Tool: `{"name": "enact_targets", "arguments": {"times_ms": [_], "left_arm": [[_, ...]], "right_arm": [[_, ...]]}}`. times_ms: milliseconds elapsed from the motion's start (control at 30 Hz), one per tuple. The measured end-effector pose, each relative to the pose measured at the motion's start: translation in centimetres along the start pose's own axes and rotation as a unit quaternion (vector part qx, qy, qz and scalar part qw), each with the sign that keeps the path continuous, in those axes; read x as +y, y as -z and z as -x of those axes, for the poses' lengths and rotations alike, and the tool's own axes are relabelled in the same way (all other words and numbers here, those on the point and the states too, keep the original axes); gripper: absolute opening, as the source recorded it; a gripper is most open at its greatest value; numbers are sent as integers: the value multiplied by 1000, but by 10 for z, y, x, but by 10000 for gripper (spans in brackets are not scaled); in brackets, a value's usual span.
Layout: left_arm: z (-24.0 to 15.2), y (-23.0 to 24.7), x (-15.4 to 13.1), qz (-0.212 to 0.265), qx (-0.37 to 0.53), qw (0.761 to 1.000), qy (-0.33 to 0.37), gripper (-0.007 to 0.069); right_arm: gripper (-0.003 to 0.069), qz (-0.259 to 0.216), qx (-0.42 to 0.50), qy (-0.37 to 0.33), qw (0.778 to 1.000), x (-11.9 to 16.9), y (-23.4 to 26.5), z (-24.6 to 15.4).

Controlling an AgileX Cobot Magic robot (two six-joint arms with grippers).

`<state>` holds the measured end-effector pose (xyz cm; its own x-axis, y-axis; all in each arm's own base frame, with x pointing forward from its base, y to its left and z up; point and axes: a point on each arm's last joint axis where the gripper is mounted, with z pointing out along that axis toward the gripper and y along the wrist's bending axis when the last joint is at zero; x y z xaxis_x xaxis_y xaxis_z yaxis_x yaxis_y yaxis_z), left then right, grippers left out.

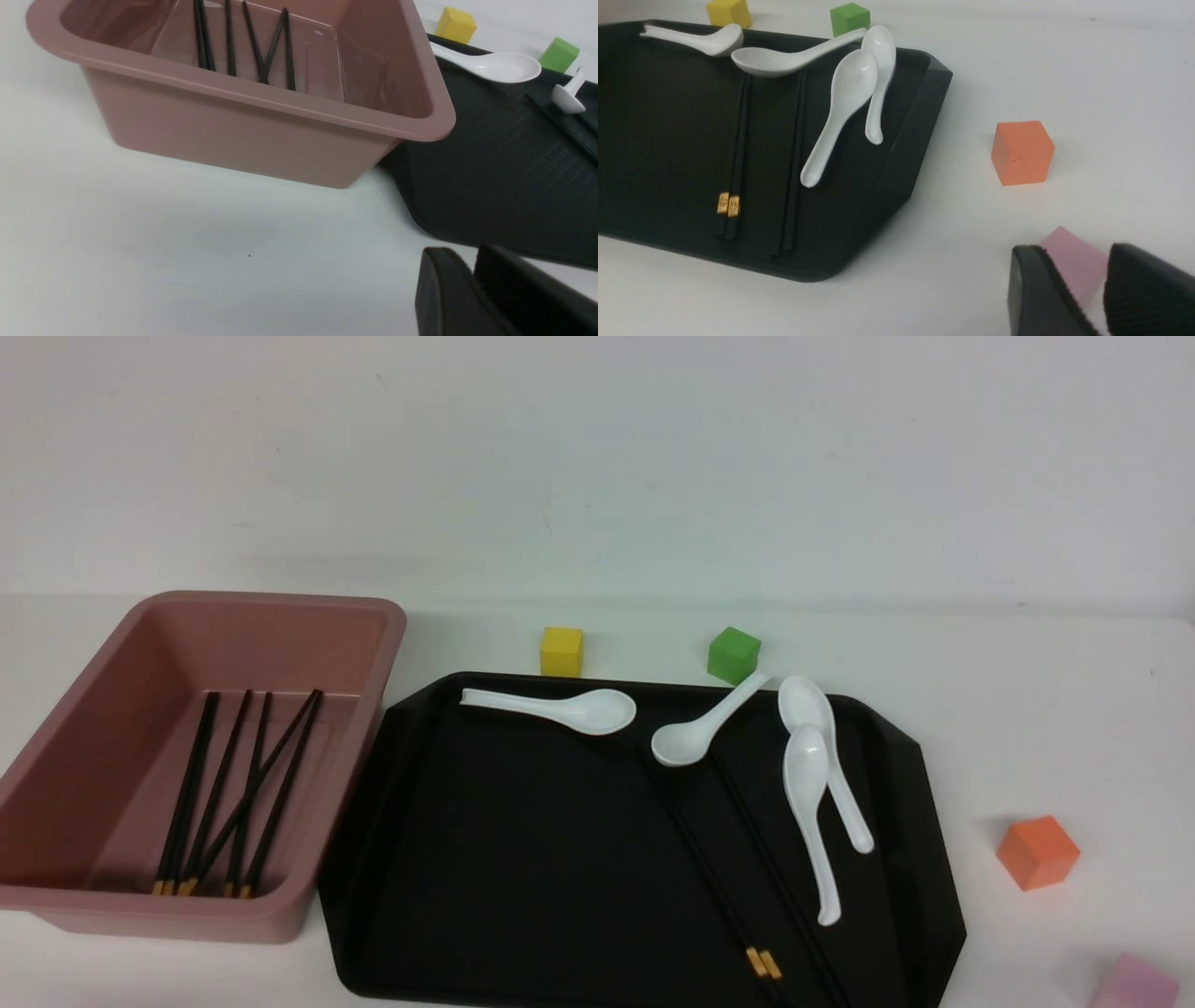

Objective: On white tablecloth take chopsticks from black tray and put them in box.
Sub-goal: 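Move the gripper over the chopsticks on the black tray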

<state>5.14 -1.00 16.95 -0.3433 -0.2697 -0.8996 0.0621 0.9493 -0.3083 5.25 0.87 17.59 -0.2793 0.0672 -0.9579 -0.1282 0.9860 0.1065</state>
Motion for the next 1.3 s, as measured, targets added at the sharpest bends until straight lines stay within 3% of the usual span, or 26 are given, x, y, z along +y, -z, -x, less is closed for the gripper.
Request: {"name": "enact_targets", "arguments": {"times_ms": [100,200,367,533,733,767,867,967,1033,1067,1133,1167,1200,1300], "left_arm": [[0,0,0,0,0,1000,0,112],[0,0,0,0,0,1000,0,113],[0,0,0,0,0,1000,0,113],[0,0,0,0,0,1000,0,118],[0,0,0,0,0,1000,0,125],[0,0,0,0,0,1000,0,126],[0,0,0,0,0,1000,0,128],[0,0,0,0,0,1000,0,131],[0,0,0,0,0,1000,0,131],[0,0,0,0,0,1000,0,131],[0,0,0,0,0,1000,0,132],[0,0,0,0,0,1000,0,132],[0,0,0,0,0,1000,0,132],[0,0,0,0,0,1000,0,134]], "right_arm": [[242,28,-15,-142,989,5,0,3],[242,69,-31,-348,935,10,1,9],[242,92,-36,-457,884,12,1,12],[242,95,-61,-471,875,10,2,17],[120,107,-182,-359,909,9,23,70],[47,100,-197,-303,927,12,29,91],[-8,84,-140,-218,962,19,22,120],[-5,75,34,-113,990,29,-4,134],[0,77,144,-71,984,33,-19,134],[5,78,250,-50,964,34,-39,128],[12,90,350,-34,932,37,-61,120],[13,90,358,-34,929,37,-64,119],[23,124,417,-24,900,44,-88,111],[52,195,462,-1,865,66,-115,100]]}}
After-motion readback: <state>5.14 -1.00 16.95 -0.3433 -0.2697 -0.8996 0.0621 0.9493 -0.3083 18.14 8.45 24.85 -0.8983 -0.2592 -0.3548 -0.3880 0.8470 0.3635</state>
